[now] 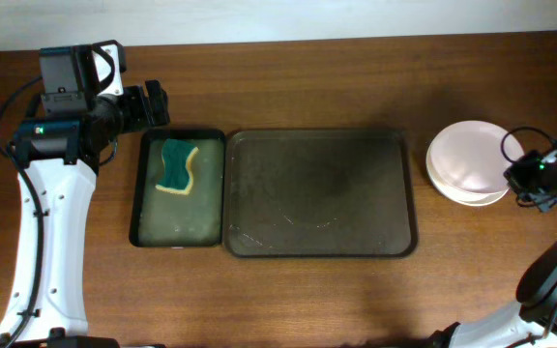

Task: Clean dirty plates on tray and stack at the side
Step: 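Lower the pink-tinged bowl onto the white stack and open the right gripper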

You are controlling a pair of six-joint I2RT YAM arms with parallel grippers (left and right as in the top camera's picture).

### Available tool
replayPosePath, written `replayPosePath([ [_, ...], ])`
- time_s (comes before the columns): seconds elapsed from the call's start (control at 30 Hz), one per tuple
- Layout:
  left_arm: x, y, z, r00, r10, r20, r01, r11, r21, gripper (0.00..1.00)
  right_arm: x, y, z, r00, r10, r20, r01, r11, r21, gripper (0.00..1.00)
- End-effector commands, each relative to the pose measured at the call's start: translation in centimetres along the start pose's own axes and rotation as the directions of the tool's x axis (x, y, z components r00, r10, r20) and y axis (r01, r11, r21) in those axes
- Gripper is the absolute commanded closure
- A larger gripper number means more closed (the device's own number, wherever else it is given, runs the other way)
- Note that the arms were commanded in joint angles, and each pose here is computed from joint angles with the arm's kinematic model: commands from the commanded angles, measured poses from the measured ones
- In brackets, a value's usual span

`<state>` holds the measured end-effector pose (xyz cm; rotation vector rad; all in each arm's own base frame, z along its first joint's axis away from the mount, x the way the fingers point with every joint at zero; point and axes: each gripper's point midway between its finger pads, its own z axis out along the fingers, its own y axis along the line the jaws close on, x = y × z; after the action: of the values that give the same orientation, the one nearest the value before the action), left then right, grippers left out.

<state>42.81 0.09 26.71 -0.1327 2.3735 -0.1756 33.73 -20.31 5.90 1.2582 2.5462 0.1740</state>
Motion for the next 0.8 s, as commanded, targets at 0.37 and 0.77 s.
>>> replayPosePath([
  [0.37, 0.1, -0.1, 0.2, 1.0, -0.01, -0.006, 0.01, 1.0, 0.009, 0.01, 4.2, 7.5, -0.8, 0.888, -0.459, -0.021, 0.445, 0.872, -0.206, 0.31],
  [0.77, 0.1, -0.1, 0.2, 1.0, -0.01, -0.006, 0.01, 1.0, 0.009, 0.01, 14.5, 16.7, -0.5, 0.599, -0.799, -0.05, 0.749, 0.582, -0.319, 0.02],
])
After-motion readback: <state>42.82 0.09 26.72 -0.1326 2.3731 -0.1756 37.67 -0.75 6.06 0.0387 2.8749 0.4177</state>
